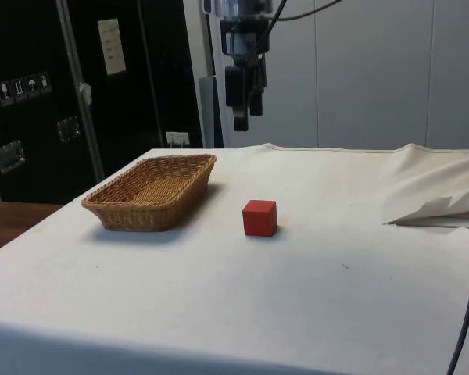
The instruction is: Pick up the cube and place it into the basket.
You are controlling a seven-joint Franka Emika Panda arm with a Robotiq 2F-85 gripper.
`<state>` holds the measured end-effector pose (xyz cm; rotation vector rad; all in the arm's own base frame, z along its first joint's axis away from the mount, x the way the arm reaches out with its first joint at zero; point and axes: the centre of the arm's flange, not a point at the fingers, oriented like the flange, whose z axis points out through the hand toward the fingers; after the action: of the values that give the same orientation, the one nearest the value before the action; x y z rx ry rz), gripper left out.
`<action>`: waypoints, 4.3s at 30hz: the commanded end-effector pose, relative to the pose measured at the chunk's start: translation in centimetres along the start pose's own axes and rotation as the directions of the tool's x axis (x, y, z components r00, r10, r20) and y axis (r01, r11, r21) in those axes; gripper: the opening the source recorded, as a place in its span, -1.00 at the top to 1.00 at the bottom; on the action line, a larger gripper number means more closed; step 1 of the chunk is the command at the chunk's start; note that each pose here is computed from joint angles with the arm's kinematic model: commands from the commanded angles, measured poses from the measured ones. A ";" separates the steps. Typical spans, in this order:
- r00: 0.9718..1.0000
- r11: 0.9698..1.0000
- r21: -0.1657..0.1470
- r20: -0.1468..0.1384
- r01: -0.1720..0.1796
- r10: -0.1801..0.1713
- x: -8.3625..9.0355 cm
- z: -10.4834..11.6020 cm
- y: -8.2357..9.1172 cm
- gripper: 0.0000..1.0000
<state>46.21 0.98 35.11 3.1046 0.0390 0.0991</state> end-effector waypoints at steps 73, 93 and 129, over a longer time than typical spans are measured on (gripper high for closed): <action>0.988 0.997 -0.004 0.134 -0.072 0.072 -0.2 13.6 1.2 -1.00; 0.992 0.998 -0.009 0.112 -0.056 0.057 0.0 15.2 -0.3 -1.00; 0.996 1.000 -0.009 0.086 -0.027 0.028 -0.2 18.7 -1.5 -1.00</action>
<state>47.16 1.86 16.46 3.0989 -0.0051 -0.0342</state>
